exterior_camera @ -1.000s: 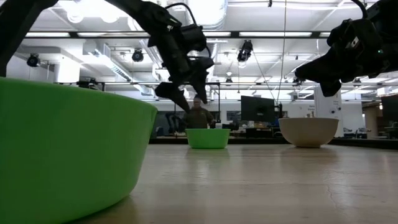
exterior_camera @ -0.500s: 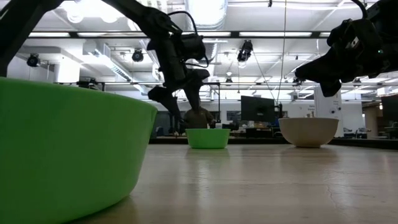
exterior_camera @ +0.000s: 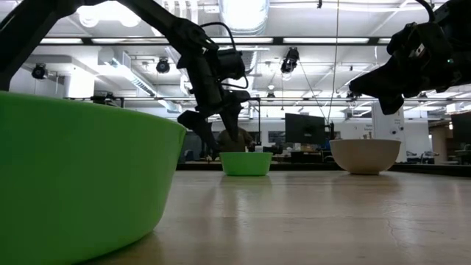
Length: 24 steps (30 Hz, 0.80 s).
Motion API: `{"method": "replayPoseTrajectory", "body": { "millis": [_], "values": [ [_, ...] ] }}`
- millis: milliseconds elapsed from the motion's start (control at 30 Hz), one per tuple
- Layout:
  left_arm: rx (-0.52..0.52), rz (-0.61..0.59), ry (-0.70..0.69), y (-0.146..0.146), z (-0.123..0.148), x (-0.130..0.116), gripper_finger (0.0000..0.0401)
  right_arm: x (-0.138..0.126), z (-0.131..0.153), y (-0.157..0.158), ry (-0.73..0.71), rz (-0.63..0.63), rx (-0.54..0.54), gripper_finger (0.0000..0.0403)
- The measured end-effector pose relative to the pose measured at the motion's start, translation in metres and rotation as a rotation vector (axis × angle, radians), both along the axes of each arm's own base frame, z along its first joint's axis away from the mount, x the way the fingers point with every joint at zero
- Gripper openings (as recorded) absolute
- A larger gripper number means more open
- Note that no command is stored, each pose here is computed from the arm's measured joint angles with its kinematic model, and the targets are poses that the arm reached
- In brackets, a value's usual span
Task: Nest bowls inside each other
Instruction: Stack the top right green bowl on top of the gray bowl
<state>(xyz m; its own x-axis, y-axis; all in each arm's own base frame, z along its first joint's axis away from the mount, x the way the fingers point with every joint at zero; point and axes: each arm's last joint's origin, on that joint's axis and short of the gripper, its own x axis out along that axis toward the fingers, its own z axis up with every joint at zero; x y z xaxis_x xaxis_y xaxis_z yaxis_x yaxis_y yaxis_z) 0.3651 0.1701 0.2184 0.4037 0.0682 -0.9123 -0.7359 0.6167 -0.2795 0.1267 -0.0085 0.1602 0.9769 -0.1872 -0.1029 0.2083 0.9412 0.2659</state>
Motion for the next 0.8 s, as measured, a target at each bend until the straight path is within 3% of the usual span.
{"method": "replayPoseTrajectory", "body": {
  "millis": [300,800],
  "values": [
    [-0.012,0.016,0.026,0.001,-0.012,-0.006,0.0314,0.000,0.000,0.000,0.000,0.000,0.000,0.0054],
    [-0.080,0.029,-0.068,0.005,-0.027,-0.006,0.0314,0.000,0.000,0.000,0.000,0.000,0.000,0.0054]
  ]
}}
